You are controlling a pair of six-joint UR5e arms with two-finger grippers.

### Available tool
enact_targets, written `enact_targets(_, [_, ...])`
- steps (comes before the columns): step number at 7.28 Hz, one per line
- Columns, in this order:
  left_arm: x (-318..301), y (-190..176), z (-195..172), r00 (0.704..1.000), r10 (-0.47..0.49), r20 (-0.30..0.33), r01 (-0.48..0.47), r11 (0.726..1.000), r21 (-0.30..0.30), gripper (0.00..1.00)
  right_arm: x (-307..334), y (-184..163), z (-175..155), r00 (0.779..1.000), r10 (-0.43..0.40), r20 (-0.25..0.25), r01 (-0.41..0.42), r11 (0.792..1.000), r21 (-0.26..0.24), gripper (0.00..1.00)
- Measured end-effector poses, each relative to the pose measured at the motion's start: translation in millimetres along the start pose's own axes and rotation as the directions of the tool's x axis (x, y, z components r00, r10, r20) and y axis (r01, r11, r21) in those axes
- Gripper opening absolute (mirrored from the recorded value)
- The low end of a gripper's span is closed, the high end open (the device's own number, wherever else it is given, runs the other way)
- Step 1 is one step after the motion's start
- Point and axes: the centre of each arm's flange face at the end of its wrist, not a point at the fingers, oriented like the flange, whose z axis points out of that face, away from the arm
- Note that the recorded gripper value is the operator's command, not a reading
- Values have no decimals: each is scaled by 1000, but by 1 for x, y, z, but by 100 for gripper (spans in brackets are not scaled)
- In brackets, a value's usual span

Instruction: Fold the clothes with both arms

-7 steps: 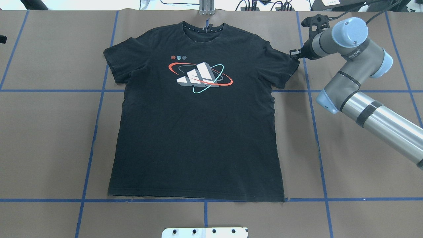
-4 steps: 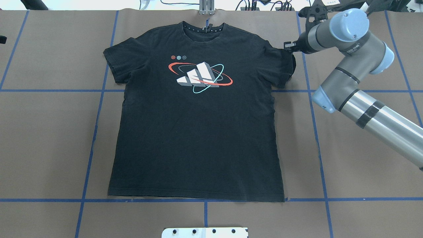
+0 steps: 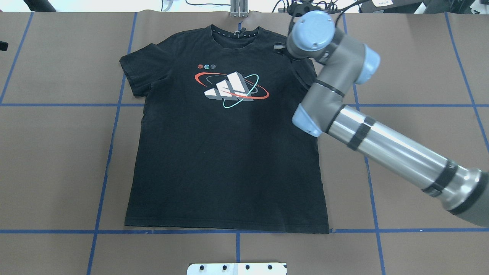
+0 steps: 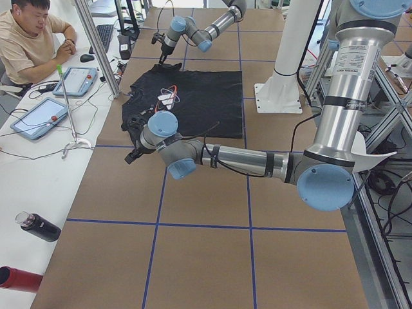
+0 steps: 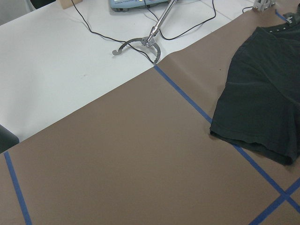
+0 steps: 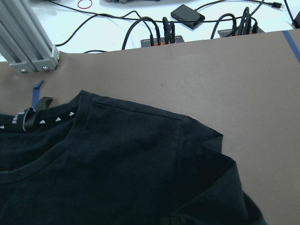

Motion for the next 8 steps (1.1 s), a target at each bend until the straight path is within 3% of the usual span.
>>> enact_targets(4, [1,0,1,1000,1,-2,-1,1000,-2,100,-61,37,23,998,28,-64,-26,999,39,0])
enact_targets(5, [1,0,1,1000,1,-2,-1,1000,-2,100,-70,44,27,997,28,-72,-25,999,39,25])
enact_targets(6, [1,0,2,1000,1,-3,-1,1000,-2,100,-74,48,30,997,25,-79,-22,999,39,99])
enact_targets(8, [2,-1,4,1000,2,-4,-2,1000,-4,100,-76,48,31,996,29,-83,-25,998,50,100])
